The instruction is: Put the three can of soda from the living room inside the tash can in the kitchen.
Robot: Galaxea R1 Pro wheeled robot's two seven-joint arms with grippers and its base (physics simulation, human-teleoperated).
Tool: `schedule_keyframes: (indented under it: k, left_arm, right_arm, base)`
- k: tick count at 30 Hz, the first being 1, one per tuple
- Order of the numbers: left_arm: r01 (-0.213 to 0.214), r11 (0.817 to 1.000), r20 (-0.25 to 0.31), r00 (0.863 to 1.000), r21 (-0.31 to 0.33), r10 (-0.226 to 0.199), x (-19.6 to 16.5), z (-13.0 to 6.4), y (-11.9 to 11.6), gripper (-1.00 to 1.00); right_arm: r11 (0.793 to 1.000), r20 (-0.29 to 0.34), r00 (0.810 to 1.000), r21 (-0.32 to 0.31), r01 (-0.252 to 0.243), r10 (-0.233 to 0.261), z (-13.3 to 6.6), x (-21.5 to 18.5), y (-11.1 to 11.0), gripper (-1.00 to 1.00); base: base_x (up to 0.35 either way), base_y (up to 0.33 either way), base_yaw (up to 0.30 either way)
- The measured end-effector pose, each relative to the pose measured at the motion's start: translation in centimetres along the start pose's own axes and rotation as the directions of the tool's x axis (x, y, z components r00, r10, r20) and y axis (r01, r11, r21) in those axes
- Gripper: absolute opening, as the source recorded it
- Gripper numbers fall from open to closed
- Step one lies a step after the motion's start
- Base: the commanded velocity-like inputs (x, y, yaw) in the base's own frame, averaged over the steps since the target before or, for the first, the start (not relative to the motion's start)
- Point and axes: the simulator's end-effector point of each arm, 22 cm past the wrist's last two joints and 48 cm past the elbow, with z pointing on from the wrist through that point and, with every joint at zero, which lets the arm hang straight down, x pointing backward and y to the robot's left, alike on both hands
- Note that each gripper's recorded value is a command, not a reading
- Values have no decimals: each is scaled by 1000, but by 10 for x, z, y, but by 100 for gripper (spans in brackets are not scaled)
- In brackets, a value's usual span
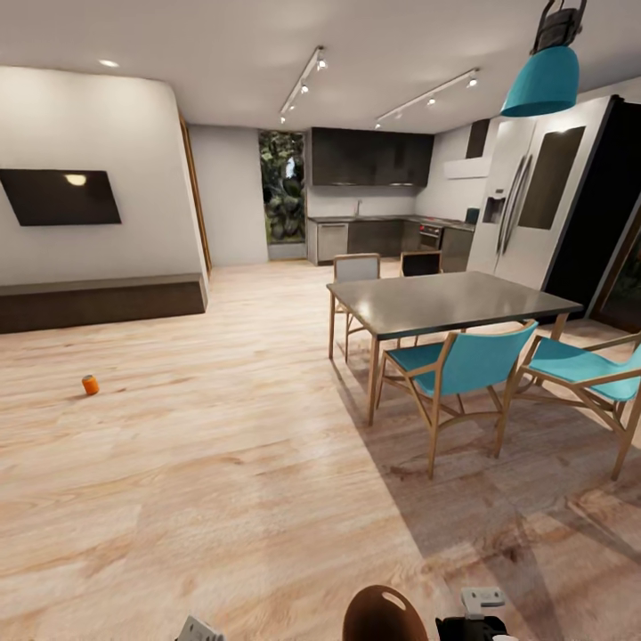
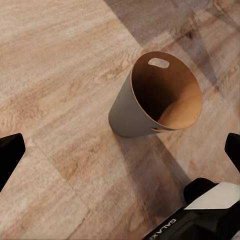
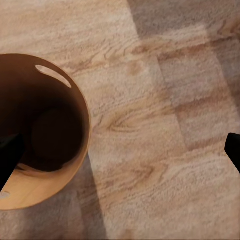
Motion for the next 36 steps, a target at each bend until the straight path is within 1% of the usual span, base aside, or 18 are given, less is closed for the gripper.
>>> schedule_keyframes:
  k: [17, 26, 36]
  left_arm:
    - [15, 1000, -23, 1000, 2, -15, 10, 3, 1, 100]
    - [23, 1000, -35, 999, 3, -23, 16, 4, 2, 100]
    - [33, 999, -49, 998, 4, -32, 22, 6, 2, 100]
  right_arm:
    - [1000, -28, 1000, -1, 3, -3, 5, 13, 1, 100]
    - [1000, -42, 999, -2, 4, -4, 7, 19, 1, 100]
    - [1000, -58, 998, -2, 5, -5, 9, 27, 2, 100]
  base:
    - [34, 20, 0]
    - [117, 0, 0]
    - [16, 0, 0]
